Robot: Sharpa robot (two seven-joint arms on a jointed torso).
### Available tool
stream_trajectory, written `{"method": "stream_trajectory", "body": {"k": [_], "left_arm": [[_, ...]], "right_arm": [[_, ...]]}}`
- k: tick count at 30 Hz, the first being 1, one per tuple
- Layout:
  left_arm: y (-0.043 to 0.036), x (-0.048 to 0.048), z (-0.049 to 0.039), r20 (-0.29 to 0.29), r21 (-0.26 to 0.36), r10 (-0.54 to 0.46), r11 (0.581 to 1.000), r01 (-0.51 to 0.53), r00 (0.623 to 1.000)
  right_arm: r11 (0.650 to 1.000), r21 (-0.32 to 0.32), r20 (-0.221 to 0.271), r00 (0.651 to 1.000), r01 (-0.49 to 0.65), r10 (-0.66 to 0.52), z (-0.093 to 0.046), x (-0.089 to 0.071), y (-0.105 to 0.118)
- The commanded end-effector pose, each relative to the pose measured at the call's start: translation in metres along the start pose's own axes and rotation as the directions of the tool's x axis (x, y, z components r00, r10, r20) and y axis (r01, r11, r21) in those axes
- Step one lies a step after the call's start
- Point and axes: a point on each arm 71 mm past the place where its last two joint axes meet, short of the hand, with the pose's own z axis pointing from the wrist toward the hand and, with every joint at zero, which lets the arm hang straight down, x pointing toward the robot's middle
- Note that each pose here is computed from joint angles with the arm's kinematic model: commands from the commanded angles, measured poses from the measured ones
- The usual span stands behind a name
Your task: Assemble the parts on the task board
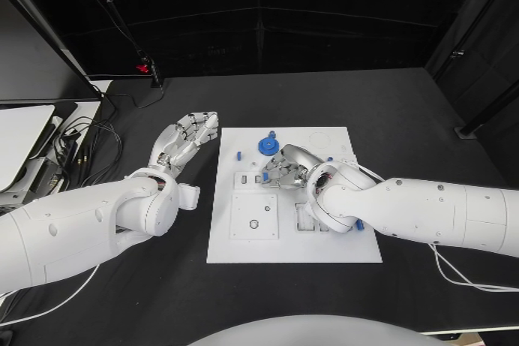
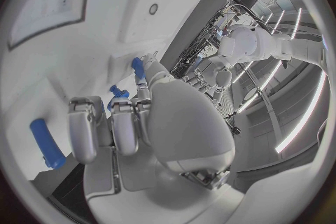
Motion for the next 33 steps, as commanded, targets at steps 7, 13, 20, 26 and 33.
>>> {"method": "stream_trajectory", "body": {"k": [7, 13, 20, 26, 33], "left_arm": [[-0.0176, 0.0005, -0.0015, -0.009, 0.238, -0.001, 0.971, 0.004, 1.0], [-0.0174, 0.0009, -0.0011, -0.011, 0.237, -0.002, 0.972, 0.005, 1.0], [-0.0173, 0.0007, -0.0012, -0.012, 0.236, -0.003, 0.972, 0.006, 1.0], [-0.0171, -0.0008, -0.0014, -0.01, 0.233, -0.002, 0.972, 0.004, 1.0], [-0.0173, 0.0004, -0.0022, -0.041, 0.22, 0.066, 0.974, -0.055, 0.997]], "right_arm": [[1.0, -0.015, 0.001, 1.0, 0.012, -0.012, -0.002, 0.0, 0.0], [1.0, -0.028, 0.021, 1.0, 0.005, -0.005, -0.002, -0.001, 0.001], [0.997, -0.076, 0.102, 0.995, 0.0, 0.008, -0.004, -0.007, 0.004], [0.988, -0.151, 0.196, 0.979, -0.03, 0.059, -0.013, -0.019, 0.006], [0.944, -0.196, 0.199, 0.932, -0.265, 0.303, -0.028, -0.042, -0.002]]}}
